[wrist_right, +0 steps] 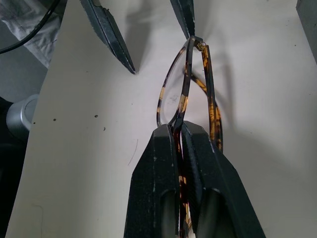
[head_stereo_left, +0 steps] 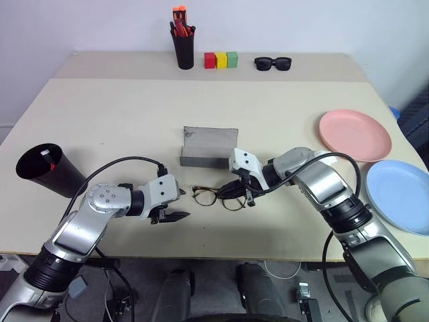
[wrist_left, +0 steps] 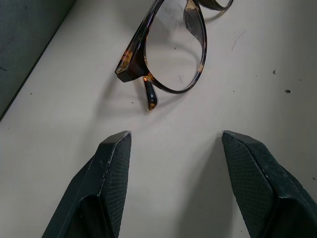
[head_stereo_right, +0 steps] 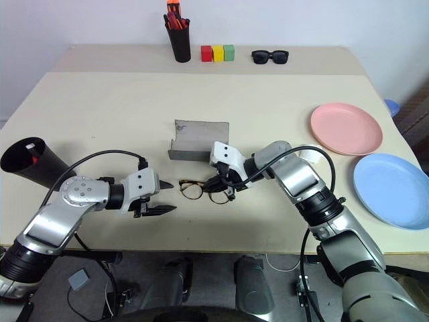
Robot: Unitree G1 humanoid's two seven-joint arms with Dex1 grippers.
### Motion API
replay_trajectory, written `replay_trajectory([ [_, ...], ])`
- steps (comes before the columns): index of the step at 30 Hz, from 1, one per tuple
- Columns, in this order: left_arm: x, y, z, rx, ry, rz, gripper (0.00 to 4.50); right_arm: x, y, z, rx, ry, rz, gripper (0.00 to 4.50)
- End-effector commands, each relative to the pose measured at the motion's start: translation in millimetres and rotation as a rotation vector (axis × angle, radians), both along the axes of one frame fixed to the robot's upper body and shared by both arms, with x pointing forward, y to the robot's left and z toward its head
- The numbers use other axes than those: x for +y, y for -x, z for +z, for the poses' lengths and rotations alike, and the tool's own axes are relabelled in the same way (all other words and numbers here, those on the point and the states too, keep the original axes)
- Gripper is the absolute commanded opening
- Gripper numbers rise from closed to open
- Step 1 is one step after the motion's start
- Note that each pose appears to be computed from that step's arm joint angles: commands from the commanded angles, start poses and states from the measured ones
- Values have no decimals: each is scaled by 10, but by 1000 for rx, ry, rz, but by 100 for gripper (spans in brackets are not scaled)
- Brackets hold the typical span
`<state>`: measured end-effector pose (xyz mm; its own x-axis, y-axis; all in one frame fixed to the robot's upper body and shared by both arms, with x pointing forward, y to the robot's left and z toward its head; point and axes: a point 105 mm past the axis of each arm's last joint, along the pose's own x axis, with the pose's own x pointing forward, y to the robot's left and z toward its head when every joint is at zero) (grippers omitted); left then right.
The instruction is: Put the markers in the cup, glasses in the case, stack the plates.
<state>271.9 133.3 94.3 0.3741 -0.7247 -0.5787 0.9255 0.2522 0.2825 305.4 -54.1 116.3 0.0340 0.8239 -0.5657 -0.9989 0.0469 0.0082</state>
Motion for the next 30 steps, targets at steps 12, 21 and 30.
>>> replay_trajectory([
  [12,-4,-3,107,-16,102,67,296,-285,-229,491,-164,-157,-109,7],
  [21,47,-96,445,-101,421,257,296,-256,-369,904,-311,-382,-137,7],
  [30,-5,-7,655,-19,578,287,296,1,-563,932,-371,-460,-130,7],
])
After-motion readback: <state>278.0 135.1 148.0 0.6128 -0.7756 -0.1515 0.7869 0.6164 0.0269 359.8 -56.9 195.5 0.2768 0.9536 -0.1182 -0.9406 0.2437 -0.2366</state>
